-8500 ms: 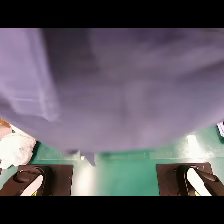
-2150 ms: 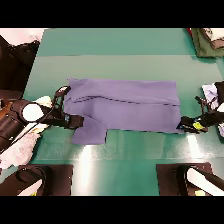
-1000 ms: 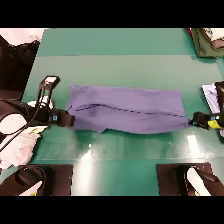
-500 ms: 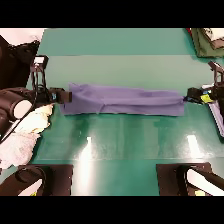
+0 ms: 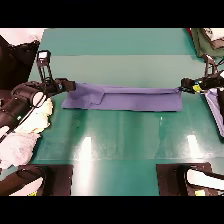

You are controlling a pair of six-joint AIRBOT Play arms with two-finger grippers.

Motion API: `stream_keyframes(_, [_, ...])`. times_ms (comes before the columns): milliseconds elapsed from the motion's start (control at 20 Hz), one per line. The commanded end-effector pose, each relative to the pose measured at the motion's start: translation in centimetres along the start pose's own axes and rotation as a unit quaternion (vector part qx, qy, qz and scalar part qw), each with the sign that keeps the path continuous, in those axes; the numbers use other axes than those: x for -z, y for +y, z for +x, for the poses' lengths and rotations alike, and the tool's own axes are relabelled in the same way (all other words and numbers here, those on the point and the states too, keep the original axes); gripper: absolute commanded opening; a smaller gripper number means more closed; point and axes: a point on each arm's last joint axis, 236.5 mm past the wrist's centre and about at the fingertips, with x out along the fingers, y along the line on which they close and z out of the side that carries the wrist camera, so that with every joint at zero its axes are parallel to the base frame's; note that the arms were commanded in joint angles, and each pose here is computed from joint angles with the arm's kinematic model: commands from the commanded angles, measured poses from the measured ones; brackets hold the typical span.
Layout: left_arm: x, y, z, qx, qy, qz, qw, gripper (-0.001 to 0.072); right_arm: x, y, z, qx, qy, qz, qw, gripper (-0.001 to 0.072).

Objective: Fold the shirts.

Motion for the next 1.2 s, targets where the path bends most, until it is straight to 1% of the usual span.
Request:
stream_keyframes(0, [-0.1, -0.1, 1.6, 0.005, -0.010, 0.000, 1.000, 0.0035, -0.6, -0.6, 1.6, 0.004, -0.003, 0.006, 1.000, 0.0260])
stream_keyframes(50, [-0.5, -0.2, 1.5, 0.006, -0.015, 0.000, 1.000, 0.0234, -0.5, -0.5, 1.9, 0.001, 0.000, 0.009, 1.000, 0.0464])
stream_keyframes(100, [-1.3, -0.1, 1.3, 0.006, -0.022, -0.004, 1.000, 0.0430, -0.8, -0.3, 1.9, -0.010, 0.003, 0.019, 1.000, 0.0526])
stream_keyframes(200, [-3.7, -0.6, 0.4, 0.007, -0.037, 0.000, 0.999, 0.0434, -1.4, 0.1, 1.0, -0.039, 0.012, 0.034, 0.999, 0.0526])
stream_keyframes(300, [-5.9, -1.0, -0.7, 0.007, -0.046, -0.002, 0.999, 0.0433, -1.3, -0.1, -0.2, -0.065, 0.039, 0.029, 0.997, 0.0526])
stream_keyframes(400, [-6.5, -1.1, -1.5, 0.001, -0.034, -0.005, 0.999, 0.0430, -0.2, -1.8, -1.0, -0.075, 0.081, 0.036, 0.993, 0.0527])
stream_keyframes(500, [-5.8, -0.8, -1.8, -0.008, -0.006, -0.007, 1.000, 0.0044, 1.4, -3.8, -0.8, -0.083, 0.124, 0.054, 0.987, 0.0526])
stream_keyframes(550, [-5.0, -0.6, -1.8, -0.013, 0.010, -0.008, 1.000, 0.0030, 2.3, -4.6, -0.3, -0.087, 0.144, 0.062, 0.984, 0.0526])
stream_keyframes(650, [-3.2, -0.3, -1.9, -0.021, 0.048, -0.010, 0.999, 0.0030, 3.8, -5.8, 1.1, -0.102, 0.179, 0.075, 0.976, 0.0527])
stream_keyframes(700, [-2.1, -0.2, -2.1, -0.023, 0.071, -0.007, 0.997, 0.0030, 4.1, -5.7, 1.8, -0.121, 0.189, 0.083, 0.971, 0.0526])
stream_keyframes(800, [-0.1, -0.1, -2.5, -0.023, 0.115, 0.002, 0.993, 0.0030, 4.2, -5.2, 3.2, -0.158, 0.194, 0.099, 0.963, 0.0526])
stream_keyframes(900, [1.4, -0.2, -2.9, -0.019, 0.149, 0.013, 0.989, 0.0030, 4.3, -5.3, 4.4, -0.169, 0.199, 0.115, 0.958, 0.0526])
stream_keyframes(950, [2.0, -0.3, -3.0, -0.016, 0.160, 0.017, 0.987, 0.0030, 4.5, -5.4, 4.9, -0.172, 0.203, 0.118, 0.957, 0.0526])
stream_keyframes(1150, [2.6, -1.5, -3.2, 0.006, 0.173, -0.007, 0.985, 0.0030, 4.7, -3.7, 6.4, -0.207, 0.213, 0.126, 0.947, 0.0526])
